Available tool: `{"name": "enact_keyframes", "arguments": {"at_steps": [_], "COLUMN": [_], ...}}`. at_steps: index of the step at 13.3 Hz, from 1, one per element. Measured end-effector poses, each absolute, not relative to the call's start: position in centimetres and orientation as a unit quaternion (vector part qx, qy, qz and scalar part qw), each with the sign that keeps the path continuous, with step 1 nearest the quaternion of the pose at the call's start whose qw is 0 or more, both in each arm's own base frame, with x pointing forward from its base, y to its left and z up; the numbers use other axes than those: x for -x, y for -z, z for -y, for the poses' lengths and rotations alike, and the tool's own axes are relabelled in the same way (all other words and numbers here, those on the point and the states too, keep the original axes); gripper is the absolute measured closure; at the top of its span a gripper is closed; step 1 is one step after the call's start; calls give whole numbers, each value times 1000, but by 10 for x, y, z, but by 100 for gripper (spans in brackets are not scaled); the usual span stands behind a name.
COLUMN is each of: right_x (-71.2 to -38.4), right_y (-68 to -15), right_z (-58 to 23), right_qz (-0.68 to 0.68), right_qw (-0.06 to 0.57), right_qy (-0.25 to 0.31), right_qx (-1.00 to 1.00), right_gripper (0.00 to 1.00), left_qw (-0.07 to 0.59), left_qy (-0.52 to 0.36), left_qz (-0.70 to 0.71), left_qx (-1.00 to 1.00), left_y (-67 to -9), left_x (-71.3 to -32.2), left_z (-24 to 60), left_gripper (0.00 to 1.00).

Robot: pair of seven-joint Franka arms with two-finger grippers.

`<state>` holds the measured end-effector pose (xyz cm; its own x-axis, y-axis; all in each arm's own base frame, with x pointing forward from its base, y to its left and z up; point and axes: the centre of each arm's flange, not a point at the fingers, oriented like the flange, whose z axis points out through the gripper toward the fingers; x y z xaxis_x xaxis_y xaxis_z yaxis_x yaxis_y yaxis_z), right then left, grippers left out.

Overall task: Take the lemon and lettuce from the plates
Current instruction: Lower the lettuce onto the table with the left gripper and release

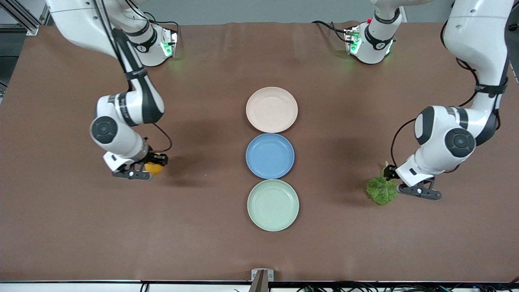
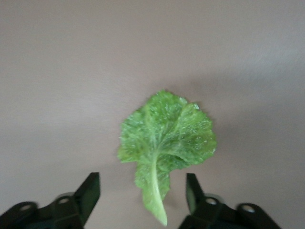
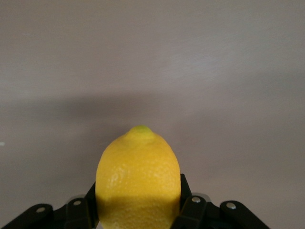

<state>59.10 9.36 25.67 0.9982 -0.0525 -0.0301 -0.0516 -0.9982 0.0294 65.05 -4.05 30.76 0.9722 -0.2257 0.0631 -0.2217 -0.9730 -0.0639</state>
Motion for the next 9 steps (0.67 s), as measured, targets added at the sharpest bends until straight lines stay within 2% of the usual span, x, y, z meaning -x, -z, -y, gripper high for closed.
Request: {"name": "enact_keyframes", "arguments": {"at_steps": [1, 2, 6, 9], "right_x": [-591, -590, -581, -577], "right_y": [-253, -248, -233, -221], "right_z": [-74, -60, -41, -37], "right_qz": [11, 2, -26, -35], "right_qw": [13, 11, -31, -38], "right_qy": [15, 18, 29, 20], "right_qx": [-1000, -1000, -999, -998], "right_gripper": [38, 38, 38, 38], "left_qw": [32, 37, 55, 59], "left_qy": [42, 48, 16, -12], "left_qz": [-102, -93, -74, -62], "left_qx": [993, 994, 996, 996], "left_y": [-335, -365, -481, -539], "left_x": [-650, -648, -632, -622], "left_z": [40, 39, 33, 30], "left_gripper": [2, 0, 0, 0]}}
